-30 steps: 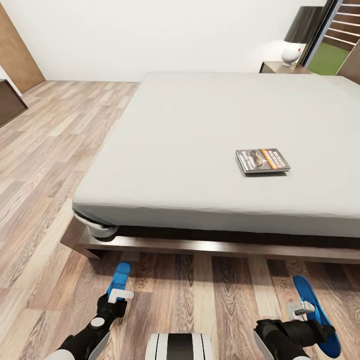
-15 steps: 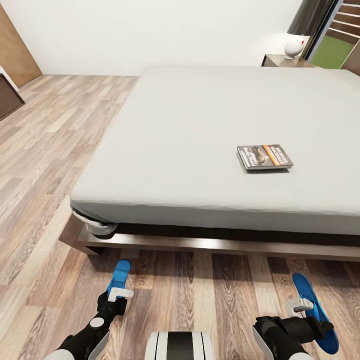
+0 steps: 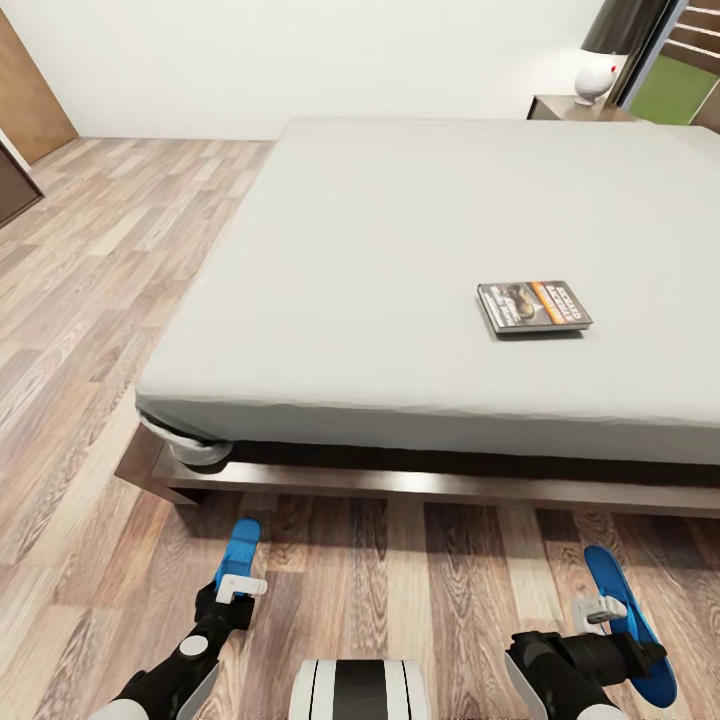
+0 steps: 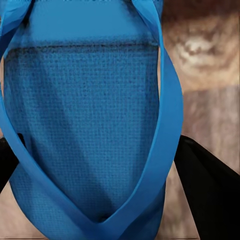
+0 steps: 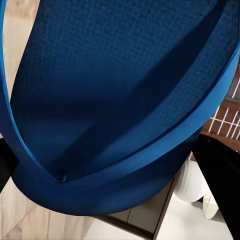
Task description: In the bedroom, move the book from the bed onto either nightstand, and place the two sandals side by side next to the bed.
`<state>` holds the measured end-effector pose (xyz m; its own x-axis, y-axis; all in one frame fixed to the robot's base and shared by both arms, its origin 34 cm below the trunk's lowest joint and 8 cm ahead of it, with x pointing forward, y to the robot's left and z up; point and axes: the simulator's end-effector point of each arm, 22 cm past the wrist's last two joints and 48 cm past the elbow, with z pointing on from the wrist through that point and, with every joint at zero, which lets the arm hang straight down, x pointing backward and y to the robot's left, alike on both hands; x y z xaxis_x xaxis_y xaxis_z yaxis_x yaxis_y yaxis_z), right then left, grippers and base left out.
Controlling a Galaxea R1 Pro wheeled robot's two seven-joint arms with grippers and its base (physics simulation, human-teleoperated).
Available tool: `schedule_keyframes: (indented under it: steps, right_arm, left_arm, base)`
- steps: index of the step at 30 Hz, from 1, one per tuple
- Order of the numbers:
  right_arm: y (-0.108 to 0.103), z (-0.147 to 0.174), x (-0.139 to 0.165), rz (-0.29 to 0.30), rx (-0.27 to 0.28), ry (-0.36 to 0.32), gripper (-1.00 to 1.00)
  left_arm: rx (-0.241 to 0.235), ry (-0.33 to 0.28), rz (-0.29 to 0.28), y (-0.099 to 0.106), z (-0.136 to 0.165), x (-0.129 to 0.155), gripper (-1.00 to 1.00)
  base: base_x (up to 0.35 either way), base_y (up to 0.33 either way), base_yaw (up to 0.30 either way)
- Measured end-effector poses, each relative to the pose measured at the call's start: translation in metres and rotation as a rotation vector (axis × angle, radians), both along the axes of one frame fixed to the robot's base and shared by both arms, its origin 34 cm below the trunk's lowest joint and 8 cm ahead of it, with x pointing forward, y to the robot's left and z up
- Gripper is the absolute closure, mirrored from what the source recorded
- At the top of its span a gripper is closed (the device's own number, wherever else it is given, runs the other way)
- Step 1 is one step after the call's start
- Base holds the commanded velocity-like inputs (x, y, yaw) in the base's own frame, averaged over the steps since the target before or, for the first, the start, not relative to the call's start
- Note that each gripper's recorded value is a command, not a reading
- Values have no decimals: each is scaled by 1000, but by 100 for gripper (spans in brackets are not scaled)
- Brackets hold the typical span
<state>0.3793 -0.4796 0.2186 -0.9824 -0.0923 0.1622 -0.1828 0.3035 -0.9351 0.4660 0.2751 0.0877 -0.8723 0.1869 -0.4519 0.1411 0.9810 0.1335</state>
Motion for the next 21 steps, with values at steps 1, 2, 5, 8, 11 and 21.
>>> schedule_keyframes:
  steps: [1,2,5,8,11,21]
  right_arm:
    - [0,-1,-1,0,0,4,100]
    - [0,-3,-1,0,0,6,100]
    - [1,-4,-1,1,0,11,100]
    - [1,-4,-1,1,0,19,100]
    - [1,-8,-5,0,0,35,100]
    - [1,-9,-6,2,-1,42,100]
  left_arm:
    - [0,3,0,0,-2,-1,100]
    - [0,7,0,0,-3,-3,100]
    - [0,9,-1,0,-5,-4,100]
    - [0,8,-1,0,-4,-3,100]
    - [0,20,0,0,-9,-8,100]
    - [-5,10,-1,-2,-9,-3,100]
  base:
    - [0,0,0]
    - [0,0,0]
    - [0,0,0]
    - [0,0,0]
    - [0,0,0]
    - [0,0,0]
